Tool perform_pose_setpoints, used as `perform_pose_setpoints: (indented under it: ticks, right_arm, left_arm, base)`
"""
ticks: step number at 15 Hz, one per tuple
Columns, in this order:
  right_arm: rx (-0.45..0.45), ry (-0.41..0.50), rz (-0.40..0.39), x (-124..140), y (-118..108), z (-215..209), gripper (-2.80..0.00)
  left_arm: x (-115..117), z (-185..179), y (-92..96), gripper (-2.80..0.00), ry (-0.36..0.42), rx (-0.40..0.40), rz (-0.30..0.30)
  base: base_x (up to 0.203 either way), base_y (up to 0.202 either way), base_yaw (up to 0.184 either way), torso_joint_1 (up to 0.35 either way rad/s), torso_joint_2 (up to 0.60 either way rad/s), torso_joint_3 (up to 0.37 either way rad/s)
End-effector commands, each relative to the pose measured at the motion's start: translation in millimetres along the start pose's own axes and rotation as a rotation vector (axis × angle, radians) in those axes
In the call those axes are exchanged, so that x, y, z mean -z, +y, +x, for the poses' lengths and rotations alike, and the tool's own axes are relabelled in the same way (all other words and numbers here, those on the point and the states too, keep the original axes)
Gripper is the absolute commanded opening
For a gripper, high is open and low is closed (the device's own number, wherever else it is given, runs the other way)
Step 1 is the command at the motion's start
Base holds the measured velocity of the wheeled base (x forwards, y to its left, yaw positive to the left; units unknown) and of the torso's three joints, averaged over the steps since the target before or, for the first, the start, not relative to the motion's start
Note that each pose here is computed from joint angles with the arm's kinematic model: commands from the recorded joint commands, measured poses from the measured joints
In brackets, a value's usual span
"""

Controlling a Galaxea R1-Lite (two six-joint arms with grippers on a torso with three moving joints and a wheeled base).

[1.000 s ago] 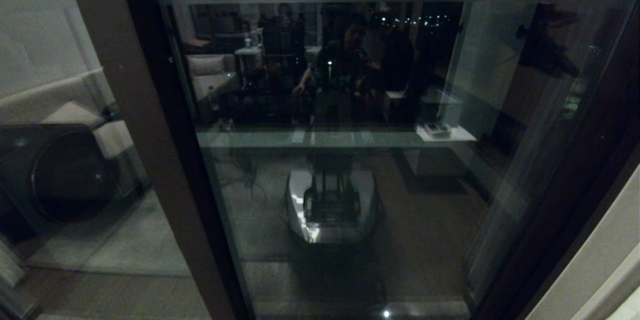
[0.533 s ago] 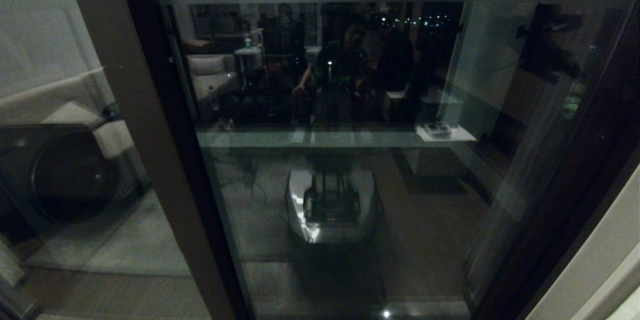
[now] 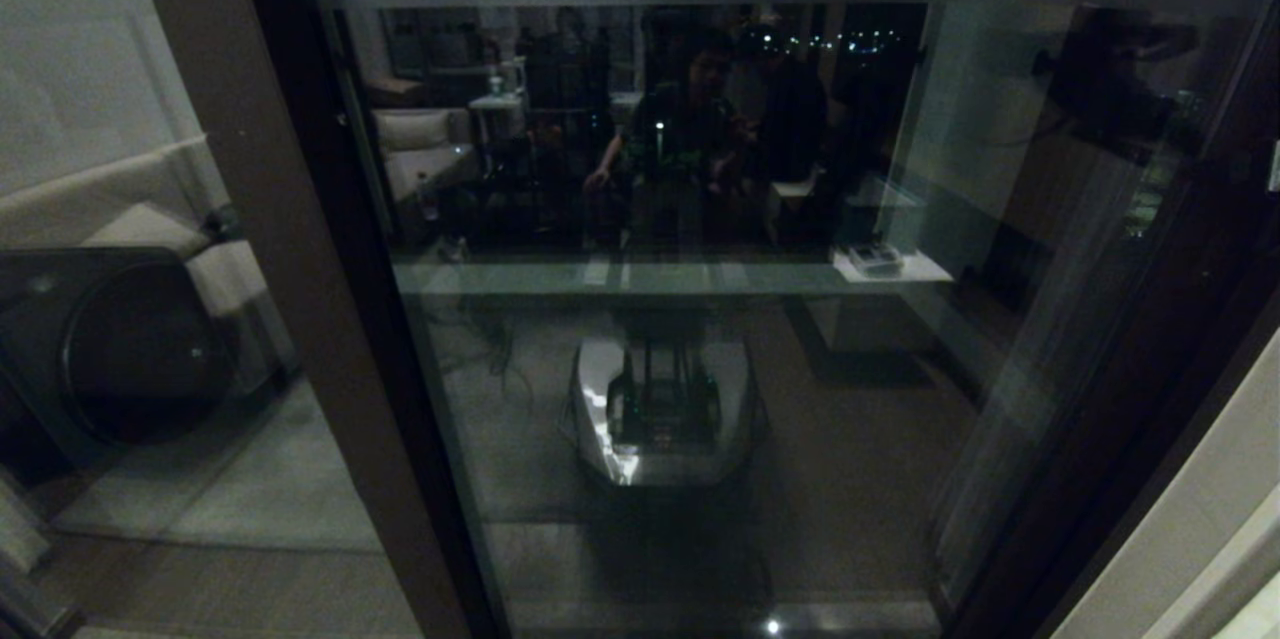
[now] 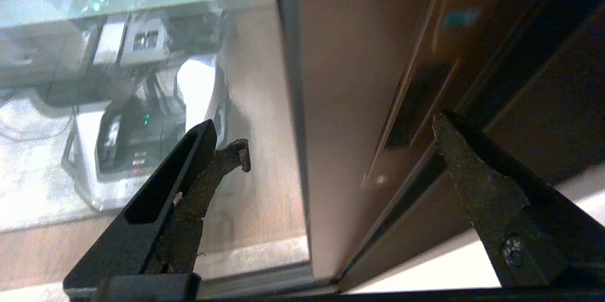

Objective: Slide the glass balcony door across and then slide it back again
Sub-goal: Open the slid door

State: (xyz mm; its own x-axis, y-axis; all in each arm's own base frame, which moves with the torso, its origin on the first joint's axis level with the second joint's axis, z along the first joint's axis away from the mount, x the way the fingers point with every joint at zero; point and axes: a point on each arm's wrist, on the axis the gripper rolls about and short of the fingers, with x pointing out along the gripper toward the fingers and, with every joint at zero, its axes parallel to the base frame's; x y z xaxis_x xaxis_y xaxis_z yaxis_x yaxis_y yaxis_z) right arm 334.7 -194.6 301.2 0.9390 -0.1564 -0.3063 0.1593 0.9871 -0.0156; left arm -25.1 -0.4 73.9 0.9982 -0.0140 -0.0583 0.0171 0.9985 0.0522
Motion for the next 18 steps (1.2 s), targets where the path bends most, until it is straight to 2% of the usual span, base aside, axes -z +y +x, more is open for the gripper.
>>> perform_pose_setpoints:
  ticks: [1, 18]
  right_arm:
    - [-0.003, 0.007, 0.001, 3.2, -4.6, 13.0, 0.0]
    - [-0.081, 0.009, 0.011, 5.6, -1.1, 20.9, 0.0]
  left_arm:
    - [0.0, 0.0, 0.0, -2.8, 0.0, 0.0, 0.0]
    - [0.0, 0.0, 0.0, -2.8, 0.0, 0.0, 0.0]
  base:
    - [0.0, 0.0, 0.0, 0.0, 0.0, 0.0]
    - [0.0, 0.0, 0.0, 0.0, 0.0, 0.0]
